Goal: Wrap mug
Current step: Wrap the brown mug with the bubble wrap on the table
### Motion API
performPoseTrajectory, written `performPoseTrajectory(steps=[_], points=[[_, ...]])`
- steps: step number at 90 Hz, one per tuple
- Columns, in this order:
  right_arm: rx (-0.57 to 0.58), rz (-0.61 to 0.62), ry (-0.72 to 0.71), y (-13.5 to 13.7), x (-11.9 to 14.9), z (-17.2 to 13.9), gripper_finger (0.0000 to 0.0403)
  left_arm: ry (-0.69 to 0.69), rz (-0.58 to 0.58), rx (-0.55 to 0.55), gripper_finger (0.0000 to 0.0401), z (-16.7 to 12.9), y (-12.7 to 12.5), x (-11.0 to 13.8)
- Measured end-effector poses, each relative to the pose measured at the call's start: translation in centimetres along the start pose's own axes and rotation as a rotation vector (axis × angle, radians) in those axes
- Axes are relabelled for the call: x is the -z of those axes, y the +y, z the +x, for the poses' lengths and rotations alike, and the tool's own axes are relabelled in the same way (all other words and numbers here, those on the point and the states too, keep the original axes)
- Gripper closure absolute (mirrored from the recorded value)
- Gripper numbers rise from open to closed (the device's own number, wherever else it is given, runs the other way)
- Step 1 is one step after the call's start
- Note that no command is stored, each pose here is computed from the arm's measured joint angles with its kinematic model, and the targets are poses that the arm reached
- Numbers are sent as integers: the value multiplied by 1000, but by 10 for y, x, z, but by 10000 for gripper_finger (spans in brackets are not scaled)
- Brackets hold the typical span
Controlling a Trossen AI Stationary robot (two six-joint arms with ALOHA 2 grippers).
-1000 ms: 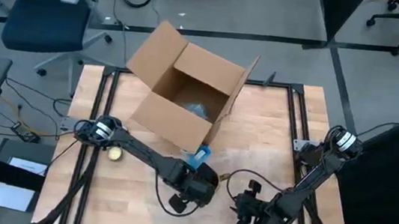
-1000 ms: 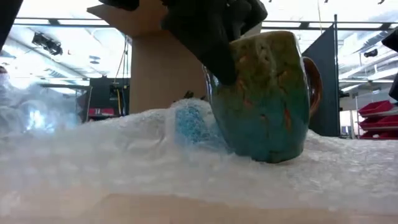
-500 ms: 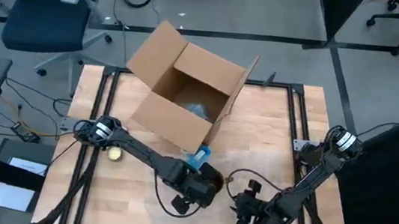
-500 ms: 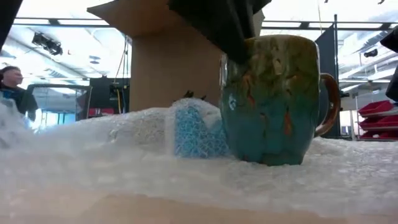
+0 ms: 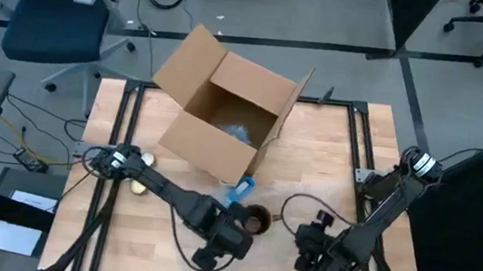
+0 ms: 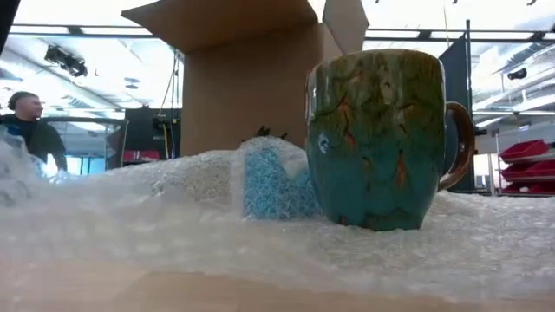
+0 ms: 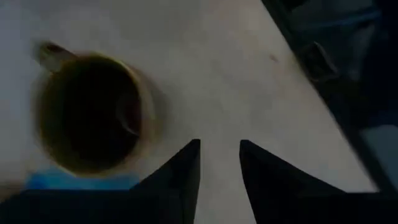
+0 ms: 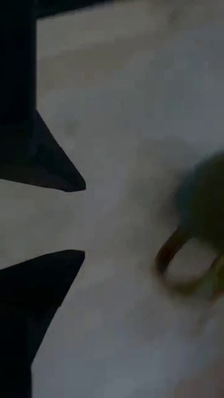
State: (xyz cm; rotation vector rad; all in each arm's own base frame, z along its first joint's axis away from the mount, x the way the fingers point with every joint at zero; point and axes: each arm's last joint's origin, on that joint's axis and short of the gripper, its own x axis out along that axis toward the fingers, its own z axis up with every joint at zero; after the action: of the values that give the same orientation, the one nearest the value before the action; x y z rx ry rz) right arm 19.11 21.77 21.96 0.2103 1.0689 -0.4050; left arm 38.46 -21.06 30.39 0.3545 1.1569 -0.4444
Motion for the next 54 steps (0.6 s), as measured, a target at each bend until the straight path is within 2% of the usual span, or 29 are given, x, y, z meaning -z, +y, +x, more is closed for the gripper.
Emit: performPoseTrajectory(steps=[14, 20, 38, 54], points=[[153, 91, 147, -33, 2, -18, 254, 109, -9, 26, 304, 8, -24, 11], [185, 140, 184, -44, 0, -27, 254, 135, -15, 28, 304, 12, -33, 16], [109, 304, 208, -78, 5, -34, 254, 154, -53, 25, 304, 32, -51, 32], [103, 461, 213, -106, 18, -16, 256, 140, -118, 21, 304, 59, -62, 47]])
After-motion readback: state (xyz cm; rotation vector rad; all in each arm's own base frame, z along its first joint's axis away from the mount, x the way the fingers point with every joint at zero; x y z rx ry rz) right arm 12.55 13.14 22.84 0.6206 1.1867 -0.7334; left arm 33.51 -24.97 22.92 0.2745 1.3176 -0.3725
